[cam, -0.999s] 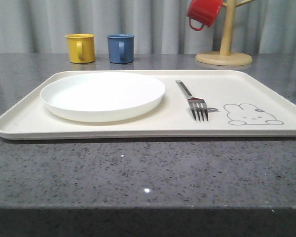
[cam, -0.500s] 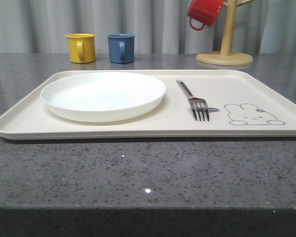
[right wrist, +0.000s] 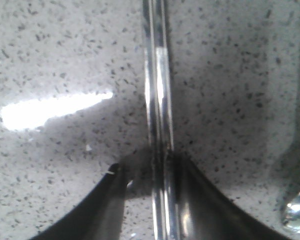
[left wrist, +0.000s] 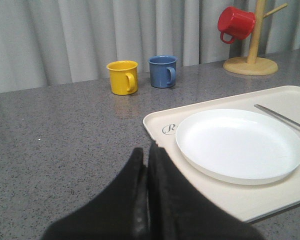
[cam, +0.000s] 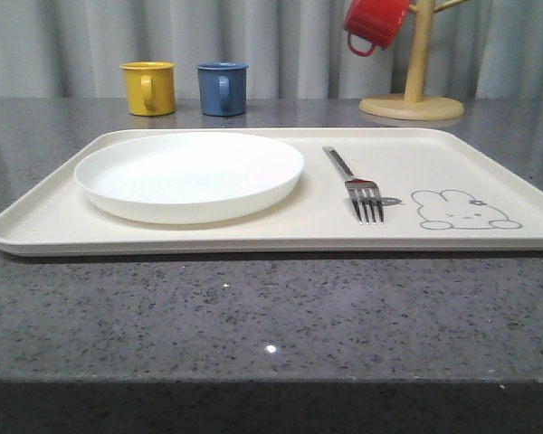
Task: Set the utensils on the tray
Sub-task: 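Move the right gripper to the silver chopsticks and grasp them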
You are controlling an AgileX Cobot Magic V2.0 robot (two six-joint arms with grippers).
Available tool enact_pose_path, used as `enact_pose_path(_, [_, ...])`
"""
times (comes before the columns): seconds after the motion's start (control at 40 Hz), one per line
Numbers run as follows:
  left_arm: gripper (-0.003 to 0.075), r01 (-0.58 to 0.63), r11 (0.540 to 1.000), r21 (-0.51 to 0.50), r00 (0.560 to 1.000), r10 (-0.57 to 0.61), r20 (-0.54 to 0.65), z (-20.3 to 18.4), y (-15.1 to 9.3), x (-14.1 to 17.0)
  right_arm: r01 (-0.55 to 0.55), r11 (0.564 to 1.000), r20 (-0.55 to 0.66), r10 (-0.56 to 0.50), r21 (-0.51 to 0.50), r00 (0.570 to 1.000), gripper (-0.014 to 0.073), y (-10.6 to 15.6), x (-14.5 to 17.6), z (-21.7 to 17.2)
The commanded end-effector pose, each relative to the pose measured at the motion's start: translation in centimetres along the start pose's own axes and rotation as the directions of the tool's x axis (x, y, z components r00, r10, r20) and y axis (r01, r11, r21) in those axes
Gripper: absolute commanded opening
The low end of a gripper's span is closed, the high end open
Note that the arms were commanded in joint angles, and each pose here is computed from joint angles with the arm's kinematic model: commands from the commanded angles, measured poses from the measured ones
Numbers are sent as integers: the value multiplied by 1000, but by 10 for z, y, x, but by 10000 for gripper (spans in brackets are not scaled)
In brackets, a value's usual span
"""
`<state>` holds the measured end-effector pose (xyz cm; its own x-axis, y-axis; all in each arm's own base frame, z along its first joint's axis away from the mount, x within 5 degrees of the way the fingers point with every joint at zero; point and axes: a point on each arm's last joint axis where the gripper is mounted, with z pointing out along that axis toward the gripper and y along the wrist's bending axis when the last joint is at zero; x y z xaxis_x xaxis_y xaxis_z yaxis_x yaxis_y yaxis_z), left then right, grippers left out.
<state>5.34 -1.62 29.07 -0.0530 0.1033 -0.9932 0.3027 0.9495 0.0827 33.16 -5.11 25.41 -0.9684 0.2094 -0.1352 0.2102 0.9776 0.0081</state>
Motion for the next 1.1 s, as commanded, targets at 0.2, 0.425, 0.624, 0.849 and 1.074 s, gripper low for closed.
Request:
enact_pose_path(0.2, [-18, 18, 1000, -2, 995, -17, 101, -2, 1, -15, 0, 1000, 55, 0, -2, 998, 62, -3, 3, -23])
enact_pose_path(0.425, [-18, 18, 1000, -2, 995, -17, 101, -2, 1, -15, -21, 1000, 154, 23, -18, 988, 62, 4, 26, -71])
enact_pose_path(0.624, [-18, 18, 1000, -2, 995, -17, 101, -2, 1, -15, 41, 998, 157, -33, -47, 987, 62, 33, 47, -91])
enact_pose_path(0.849, [-18, 18, 1000, -2, 995, -17, 101, -2, 1, -15, 110, 989, 151, -94, -103, 984, 62, 81, 58, -91])
enact_pose_path(1.074, [-18, 18, 1000, -2, 995, -17, 101, -2, 1, -15, 187, 970, 158, -163, -154, 974, 62, 135, 57, -91])
